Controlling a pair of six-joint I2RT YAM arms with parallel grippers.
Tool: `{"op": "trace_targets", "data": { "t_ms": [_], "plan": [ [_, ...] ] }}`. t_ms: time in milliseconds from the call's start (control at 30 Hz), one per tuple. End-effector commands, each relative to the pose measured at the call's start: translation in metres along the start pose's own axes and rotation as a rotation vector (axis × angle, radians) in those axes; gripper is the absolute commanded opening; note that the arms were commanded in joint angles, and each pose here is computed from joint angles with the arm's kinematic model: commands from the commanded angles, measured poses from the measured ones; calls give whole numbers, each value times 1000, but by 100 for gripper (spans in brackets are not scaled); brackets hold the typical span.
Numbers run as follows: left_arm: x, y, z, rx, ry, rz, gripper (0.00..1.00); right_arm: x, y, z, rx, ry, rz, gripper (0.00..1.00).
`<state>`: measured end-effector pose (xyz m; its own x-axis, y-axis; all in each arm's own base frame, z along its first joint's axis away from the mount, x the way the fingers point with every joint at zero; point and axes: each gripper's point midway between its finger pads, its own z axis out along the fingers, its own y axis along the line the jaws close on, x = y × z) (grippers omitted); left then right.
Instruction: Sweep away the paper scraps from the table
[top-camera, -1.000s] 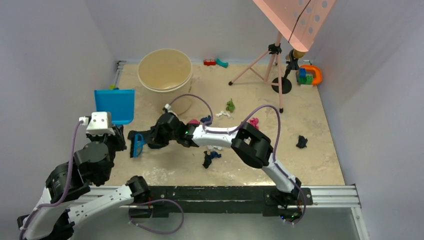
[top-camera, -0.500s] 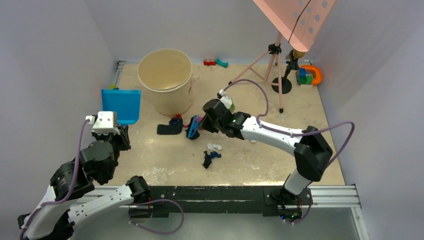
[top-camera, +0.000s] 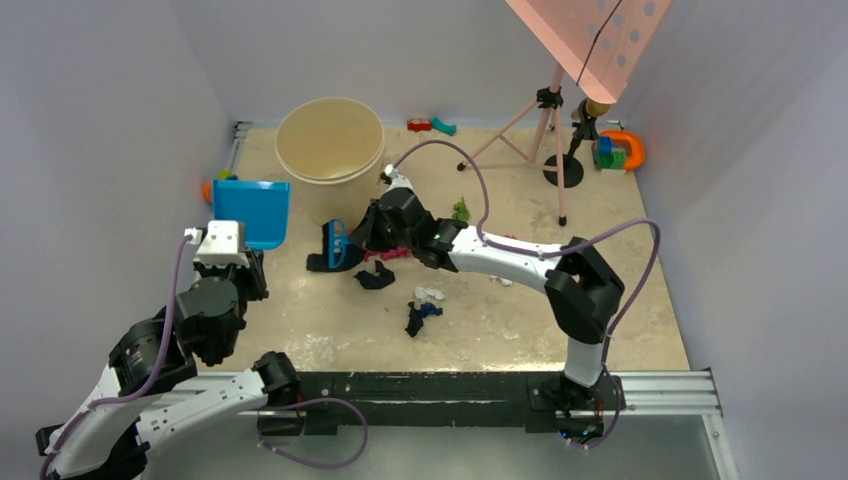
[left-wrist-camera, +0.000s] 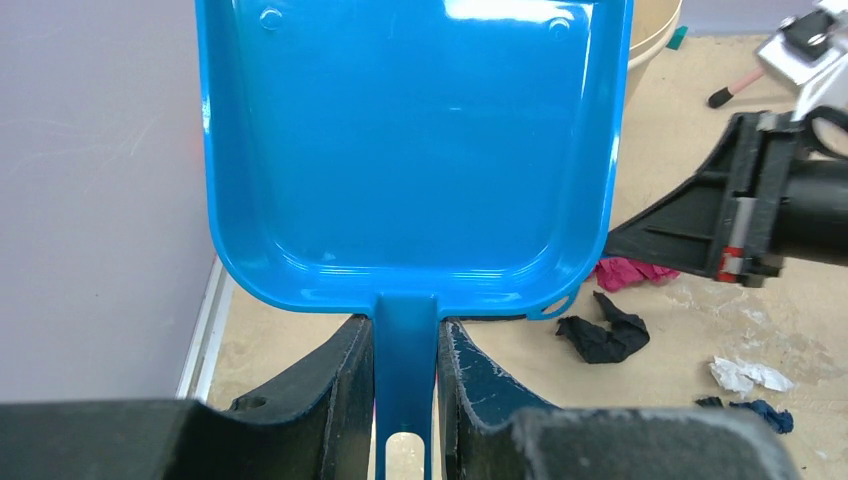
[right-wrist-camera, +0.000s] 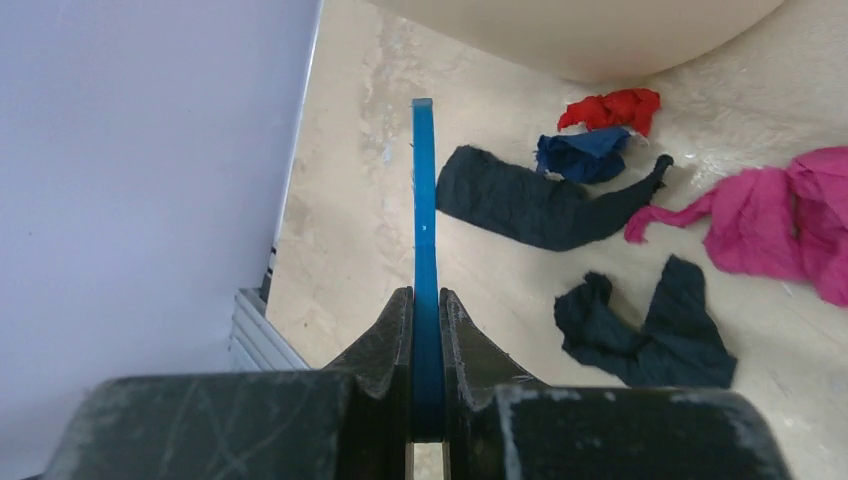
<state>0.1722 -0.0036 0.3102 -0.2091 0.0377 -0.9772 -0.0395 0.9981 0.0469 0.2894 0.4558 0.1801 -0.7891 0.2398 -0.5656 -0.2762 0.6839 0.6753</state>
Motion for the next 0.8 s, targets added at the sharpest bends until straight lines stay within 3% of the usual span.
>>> {"op": "trace_targets", "data": {
  "t_ms": [0,200,433,567,767],
  "plan": [
    [0,-2,2,-8,-2,-12,13,-18,16,26,-89,-76,69,0],
    [1,-5,4,-2,5,-3,13,-7,-102,34,350,-30,268,0],
    [2,-10,4,16,11,0,13,-11,-188,-69,768,-80,204,0],
    [2,-12,5,18,16,7,13,-27,-183,-105,719,-100,119,0],
    [4,-17,8,28,32,24,13,-64,-112,-125,364,-152,-109,0]
  ]
}}
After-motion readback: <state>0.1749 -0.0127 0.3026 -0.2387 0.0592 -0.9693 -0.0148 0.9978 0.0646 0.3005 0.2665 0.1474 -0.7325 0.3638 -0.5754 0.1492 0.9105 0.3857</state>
